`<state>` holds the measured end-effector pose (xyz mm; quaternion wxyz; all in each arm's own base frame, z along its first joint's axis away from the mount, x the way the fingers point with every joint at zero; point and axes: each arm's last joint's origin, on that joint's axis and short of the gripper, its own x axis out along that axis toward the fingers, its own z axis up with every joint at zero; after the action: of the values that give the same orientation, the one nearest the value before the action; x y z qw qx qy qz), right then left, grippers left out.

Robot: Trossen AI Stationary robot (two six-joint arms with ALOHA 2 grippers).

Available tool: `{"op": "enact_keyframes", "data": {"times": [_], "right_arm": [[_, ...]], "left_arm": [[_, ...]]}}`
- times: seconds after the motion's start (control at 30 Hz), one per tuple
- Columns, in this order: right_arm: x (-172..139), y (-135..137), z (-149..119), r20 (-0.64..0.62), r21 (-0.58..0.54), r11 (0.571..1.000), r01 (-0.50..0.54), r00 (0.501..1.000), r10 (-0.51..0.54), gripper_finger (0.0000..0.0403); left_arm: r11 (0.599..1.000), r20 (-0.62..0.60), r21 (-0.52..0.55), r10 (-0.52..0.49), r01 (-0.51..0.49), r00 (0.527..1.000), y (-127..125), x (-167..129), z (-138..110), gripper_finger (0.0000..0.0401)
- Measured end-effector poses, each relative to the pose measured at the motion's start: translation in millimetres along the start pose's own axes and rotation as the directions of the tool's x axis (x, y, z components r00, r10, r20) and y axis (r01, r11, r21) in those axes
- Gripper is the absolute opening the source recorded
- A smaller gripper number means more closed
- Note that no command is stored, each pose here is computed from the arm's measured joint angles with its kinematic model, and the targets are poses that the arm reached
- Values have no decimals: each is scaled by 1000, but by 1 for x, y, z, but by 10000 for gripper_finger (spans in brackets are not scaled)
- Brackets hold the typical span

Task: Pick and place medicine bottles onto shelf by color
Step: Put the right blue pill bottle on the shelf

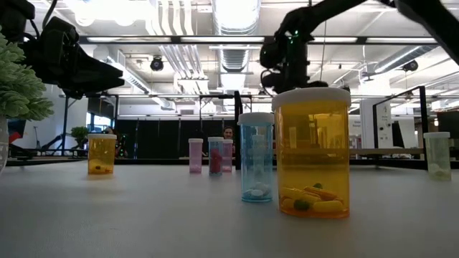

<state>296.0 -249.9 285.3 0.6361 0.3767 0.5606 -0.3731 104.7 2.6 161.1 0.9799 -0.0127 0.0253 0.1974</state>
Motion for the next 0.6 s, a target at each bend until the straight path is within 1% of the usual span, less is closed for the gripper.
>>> {"op": "enact_keyframes", "data": {"times": [0.17, 0.37, 0.47, 0.6], "right_arm": [[-14, 6, -34, 28, 72, 996, 51, 998, -53, 271], [-24, 13, -86, 58, 195, 975, 106, 991, -119, 299], [-20, 15, -112, 42, 270, 956, 116, 990, -132, 322], [-12, 16, -142, 13, 371, 919, 136, 988, -151, 361]], "left_arm": [[1000, 0, 0, 0, 0, 1000, 0, 0, 0, 238], [1000, 0, -1, 0, 0, 1000, 0, 0, 0, 238], [1000, 0, 0, 0, 0, 1000, 0, 0, 0, 238], [1000, 0, 0, 0, 0, 1000, 0, 0, 0, 238]]}}
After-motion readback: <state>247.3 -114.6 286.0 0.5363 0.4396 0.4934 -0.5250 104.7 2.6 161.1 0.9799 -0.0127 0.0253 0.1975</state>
